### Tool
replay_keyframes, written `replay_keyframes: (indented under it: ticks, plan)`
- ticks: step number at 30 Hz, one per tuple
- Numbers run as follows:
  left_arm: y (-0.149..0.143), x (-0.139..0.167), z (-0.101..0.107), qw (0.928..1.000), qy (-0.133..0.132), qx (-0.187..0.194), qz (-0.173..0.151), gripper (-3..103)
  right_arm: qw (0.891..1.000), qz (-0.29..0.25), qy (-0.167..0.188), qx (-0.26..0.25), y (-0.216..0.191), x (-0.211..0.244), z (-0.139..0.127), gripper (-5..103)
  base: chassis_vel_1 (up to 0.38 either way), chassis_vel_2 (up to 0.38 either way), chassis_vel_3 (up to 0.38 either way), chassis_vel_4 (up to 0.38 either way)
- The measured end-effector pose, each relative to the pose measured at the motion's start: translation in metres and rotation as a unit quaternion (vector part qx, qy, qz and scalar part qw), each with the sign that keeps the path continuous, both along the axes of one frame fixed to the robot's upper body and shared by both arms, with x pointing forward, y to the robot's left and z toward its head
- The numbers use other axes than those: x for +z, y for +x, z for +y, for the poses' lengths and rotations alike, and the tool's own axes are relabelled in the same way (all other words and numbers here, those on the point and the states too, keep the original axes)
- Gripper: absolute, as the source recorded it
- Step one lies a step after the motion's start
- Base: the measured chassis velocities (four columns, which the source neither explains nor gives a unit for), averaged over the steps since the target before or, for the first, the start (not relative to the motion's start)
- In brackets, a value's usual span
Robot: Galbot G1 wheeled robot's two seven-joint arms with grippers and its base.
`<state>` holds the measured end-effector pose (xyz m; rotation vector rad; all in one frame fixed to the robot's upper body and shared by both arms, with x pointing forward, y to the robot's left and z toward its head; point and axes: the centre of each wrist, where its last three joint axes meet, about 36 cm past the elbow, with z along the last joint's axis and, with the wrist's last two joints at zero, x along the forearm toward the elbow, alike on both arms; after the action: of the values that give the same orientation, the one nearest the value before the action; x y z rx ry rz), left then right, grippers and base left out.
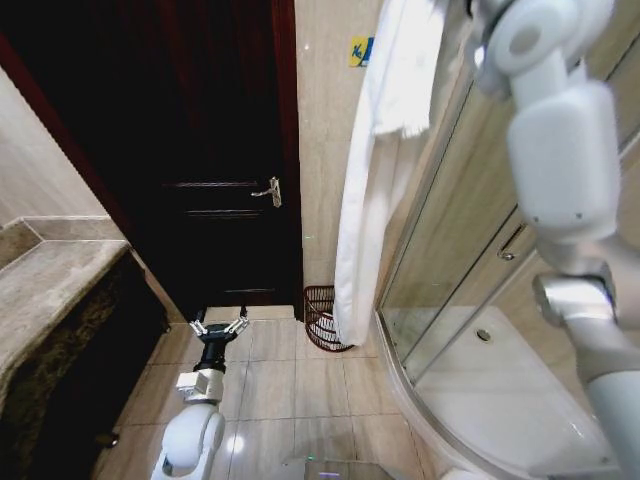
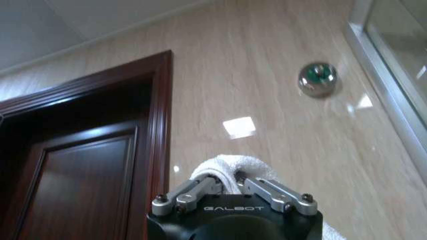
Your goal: Discard the used towel into the hamper.
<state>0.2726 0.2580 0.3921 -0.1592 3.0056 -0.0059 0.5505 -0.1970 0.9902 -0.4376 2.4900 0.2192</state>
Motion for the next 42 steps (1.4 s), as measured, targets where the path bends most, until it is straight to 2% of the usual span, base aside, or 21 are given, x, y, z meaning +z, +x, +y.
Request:
replay_keyframes:
  ticks: [10, 42]
  plan:
    - [0.001, 0.006, 0.004, 0.9999, 0.001, -0.001, -0.011, 100, 1.0, -0.01, -0.004, -0.012, 0.006, 0.031, 0.003, 6, 0.0, 0.0, 0.0, 0.0]
    - [0.008, 0.001, 0.004, 0.9997, -0.007, -0.011, -0.023, 100, 1.0, 0.003, -0.022, -0.009, 0.016, 0.011, 0.023, 6, -0.017, 0.017, 0.019, -0.018]
